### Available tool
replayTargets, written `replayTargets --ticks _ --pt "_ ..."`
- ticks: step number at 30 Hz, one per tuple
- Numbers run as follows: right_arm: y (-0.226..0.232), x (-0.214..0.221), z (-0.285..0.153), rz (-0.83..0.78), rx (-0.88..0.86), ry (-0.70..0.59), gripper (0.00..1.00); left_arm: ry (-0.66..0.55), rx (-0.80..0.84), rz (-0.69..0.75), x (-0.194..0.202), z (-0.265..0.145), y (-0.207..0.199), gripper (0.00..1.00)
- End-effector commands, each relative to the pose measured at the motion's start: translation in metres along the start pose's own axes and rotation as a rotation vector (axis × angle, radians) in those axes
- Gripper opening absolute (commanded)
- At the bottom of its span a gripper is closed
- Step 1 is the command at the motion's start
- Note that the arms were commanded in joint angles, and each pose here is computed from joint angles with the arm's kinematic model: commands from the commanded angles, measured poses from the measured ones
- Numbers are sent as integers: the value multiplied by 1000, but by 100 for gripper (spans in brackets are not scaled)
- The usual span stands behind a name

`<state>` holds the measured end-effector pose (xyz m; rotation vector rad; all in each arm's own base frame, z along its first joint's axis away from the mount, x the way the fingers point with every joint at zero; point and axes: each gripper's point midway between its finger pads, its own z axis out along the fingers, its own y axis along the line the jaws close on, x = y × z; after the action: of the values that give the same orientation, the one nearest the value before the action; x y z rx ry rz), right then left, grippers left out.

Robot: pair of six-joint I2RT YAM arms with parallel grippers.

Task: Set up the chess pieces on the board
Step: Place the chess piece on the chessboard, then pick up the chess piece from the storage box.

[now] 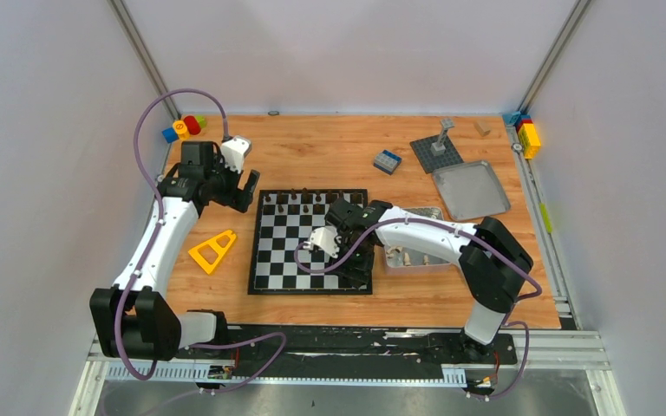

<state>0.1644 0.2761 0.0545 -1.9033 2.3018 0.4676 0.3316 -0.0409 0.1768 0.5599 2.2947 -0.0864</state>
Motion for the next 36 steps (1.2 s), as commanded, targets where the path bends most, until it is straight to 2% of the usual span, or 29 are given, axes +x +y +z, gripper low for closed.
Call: replayTargets --ticks 1,3,5,10,13,18,25,36 --pt "-5 -12 -15 -18 52 -44 60 -55 -18 5 -12 -6 2 100" --pt "-8 -16 -25 -6 65 -81 69 -55 -18 4 -12 -6 1 100" --pt "-11 -23 -41 27 55 -150 71 -56 -18 5 -12 -6 1 100" --pt "-40 -24 -91 148 81 -326 72 -57 -23 6 -12 -7 2 100" --pt "-73 -1 -111 247 156 -358 69 -59 -21 6 -12 -7 2 100" --pt "-122 57 -111 353 309 -241 66 -64 -10 8 -14 -7 0 100" --pt "-159 117 -91 441 351 -99 65 -66 -2 8 -14 -8 -2 100" --pt "-155 158 -64 463 312 13 63 -63 -1 7 -14 -9 -2 100"
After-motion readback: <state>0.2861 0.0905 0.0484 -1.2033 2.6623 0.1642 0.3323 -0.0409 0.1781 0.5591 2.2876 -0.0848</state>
